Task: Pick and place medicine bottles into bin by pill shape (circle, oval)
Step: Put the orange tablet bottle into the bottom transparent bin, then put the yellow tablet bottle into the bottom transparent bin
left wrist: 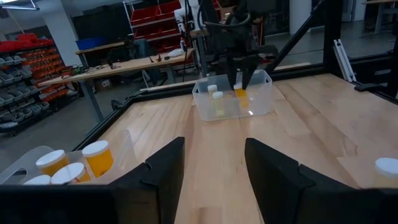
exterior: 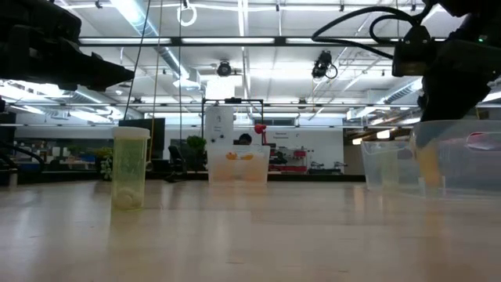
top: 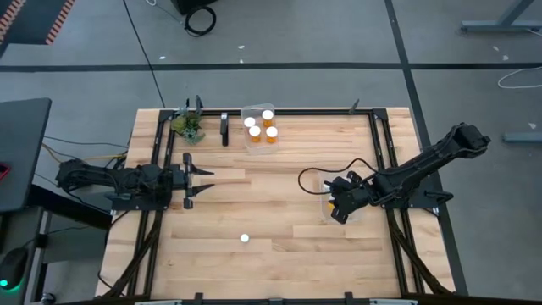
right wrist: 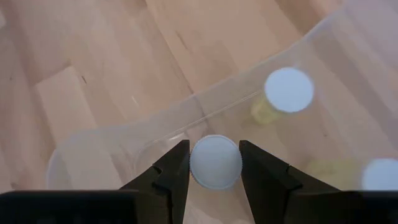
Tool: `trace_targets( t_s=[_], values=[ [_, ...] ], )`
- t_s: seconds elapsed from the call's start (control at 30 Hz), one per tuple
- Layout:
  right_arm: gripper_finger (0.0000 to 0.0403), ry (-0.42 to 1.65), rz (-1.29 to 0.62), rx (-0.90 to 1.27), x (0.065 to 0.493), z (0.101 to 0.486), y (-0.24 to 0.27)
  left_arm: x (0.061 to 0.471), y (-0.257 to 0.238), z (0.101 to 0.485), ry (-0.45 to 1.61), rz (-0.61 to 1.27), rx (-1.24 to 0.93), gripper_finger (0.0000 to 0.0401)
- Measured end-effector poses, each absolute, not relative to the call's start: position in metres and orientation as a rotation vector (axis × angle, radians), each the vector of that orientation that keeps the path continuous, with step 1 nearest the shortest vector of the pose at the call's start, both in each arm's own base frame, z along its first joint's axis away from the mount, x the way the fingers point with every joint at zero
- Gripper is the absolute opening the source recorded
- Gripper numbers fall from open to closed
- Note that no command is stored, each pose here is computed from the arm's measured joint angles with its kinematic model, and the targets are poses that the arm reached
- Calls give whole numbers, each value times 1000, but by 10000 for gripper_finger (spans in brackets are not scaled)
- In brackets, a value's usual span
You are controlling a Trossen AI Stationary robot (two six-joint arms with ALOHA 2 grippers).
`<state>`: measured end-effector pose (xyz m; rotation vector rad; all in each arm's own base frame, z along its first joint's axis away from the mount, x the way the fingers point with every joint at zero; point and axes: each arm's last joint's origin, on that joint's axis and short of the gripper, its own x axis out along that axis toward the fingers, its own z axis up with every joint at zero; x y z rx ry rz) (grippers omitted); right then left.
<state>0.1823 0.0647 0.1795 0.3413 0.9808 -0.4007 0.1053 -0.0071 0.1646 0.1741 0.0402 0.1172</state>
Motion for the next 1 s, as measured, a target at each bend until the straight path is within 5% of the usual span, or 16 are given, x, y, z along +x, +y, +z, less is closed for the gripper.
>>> trace_targets(
  t_s=[1.0],
  values=[
    [159, 983, -360, 338, 181, 174, 67, 105, -7, 165, 40, 117, 174, 180]
  ],
)
